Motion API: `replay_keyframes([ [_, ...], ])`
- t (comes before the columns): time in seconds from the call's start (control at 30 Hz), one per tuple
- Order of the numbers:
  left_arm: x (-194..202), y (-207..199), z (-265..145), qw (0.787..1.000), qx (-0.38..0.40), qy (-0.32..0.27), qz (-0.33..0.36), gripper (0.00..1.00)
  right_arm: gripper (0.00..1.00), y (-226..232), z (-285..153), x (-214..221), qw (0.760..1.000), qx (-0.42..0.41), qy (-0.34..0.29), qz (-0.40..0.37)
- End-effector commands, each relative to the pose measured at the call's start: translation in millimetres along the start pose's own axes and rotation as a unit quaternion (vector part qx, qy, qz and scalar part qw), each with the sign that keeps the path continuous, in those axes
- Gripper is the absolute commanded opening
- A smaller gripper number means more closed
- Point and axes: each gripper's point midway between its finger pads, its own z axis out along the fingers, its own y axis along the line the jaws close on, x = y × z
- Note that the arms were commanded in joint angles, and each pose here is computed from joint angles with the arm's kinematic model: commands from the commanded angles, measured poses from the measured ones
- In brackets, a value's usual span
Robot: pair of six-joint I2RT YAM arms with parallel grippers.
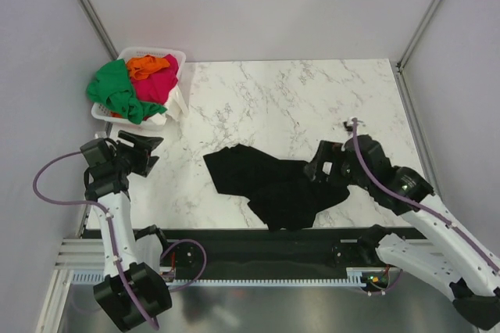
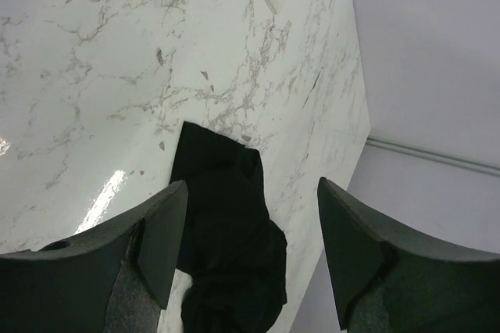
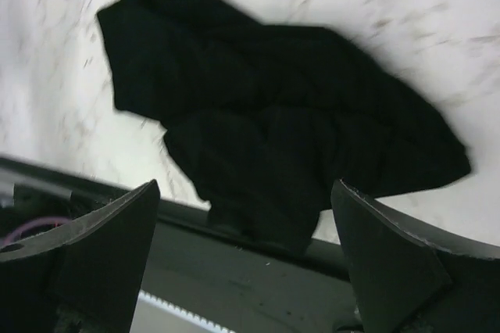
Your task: Fold and stack the t-shirts
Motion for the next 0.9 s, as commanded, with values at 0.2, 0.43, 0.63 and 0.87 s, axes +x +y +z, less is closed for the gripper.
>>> replay_keyframes([
  [0.2, 33.5, -5.7, 19.5, 0.989, -0.019, 0.037, 0.142, 0.71, 0.98, 101.9, 51.9, 106.1, 0.982, -0.071, 0.139, -0.107],
  [0.43, 47.2, 11.9, 15.4, 0.970, -0.054, 0.056, 0.229, 0.69, 0.97, 184.1, 113.8, 88.0, 0.963, -0.060, 0.145, -0.219],
  [0.63, 45.7, -7.9, -10.1, 0.965, -0.044, 0.052, 0.255, 0.68, 0.82, 212.2, 176.9, 84.5, 0.945, -0.014, 0.144, -0.293],
  [0.87, 40.0, -5.0, -20.2, 0.954, -0.050, 0.036, 0.292, 0.70, 0.73, 199.7, 232.9, 99.4, 0.927, 0.054, 0.160, -0.335],
])
